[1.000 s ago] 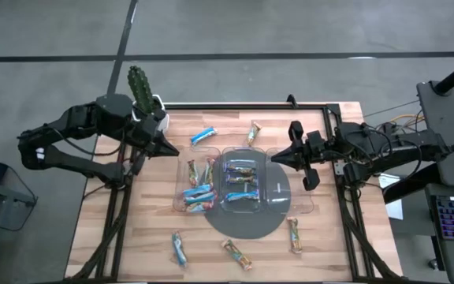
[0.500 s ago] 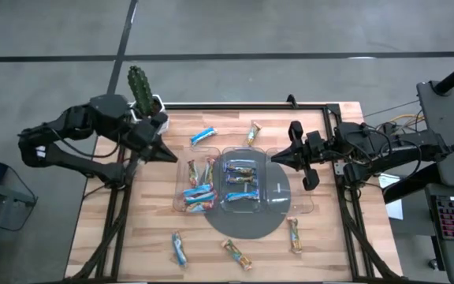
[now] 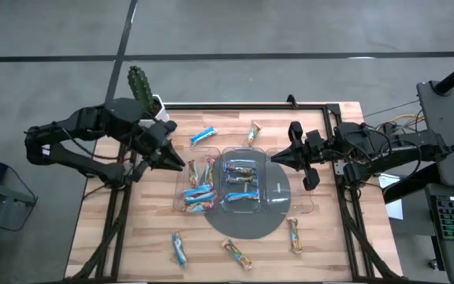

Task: Pick and place Granola Bars by type
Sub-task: Put the yellow granola bar into the right transparent bin

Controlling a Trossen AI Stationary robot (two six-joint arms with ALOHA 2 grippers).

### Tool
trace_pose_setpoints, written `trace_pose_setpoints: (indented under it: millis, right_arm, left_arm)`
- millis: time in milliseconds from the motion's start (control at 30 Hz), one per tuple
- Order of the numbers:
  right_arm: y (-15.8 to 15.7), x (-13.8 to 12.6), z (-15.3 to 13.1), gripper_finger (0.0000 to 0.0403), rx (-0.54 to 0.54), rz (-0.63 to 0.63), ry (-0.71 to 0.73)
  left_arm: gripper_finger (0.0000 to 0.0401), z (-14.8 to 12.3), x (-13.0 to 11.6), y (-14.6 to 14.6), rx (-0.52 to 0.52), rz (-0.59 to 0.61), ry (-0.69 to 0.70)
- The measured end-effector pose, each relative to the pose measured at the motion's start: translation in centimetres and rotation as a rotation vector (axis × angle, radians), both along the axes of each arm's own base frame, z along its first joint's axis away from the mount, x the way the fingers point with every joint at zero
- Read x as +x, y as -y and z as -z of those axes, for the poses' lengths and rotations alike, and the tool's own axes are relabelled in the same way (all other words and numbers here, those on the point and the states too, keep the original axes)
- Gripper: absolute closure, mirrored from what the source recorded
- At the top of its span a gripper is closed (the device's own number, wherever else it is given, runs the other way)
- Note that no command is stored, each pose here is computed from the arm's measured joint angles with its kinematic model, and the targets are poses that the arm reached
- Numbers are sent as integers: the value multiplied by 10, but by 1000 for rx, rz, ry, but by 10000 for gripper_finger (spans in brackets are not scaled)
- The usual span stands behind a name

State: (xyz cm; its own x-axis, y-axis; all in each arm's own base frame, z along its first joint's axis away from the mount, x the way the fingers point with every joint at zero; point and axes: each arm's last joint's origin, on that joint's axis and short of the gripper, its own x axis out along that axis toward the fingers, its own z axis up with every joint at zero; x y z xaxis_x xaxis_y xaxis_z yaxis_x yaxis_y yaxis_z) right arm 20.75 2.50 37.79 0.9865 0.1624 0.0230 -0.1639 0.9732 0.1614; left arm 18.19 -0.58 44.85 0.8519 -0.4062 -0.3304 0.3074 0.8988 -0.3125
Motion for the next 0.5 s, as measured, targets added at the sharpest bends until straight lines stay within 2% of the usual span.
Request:
trace_pose_setpoints:
  millis: [233, 500]
  right_arm:
    - [0, 0, 0, 394, 2, 0, 0]
    - [0, 0, 0, 394, 3, 0, 0]
  left_arm:
    - [305, 5, 15, 1, -1, 7, -24]
    - [284, 4, 23, 3, -1, 22, 9]
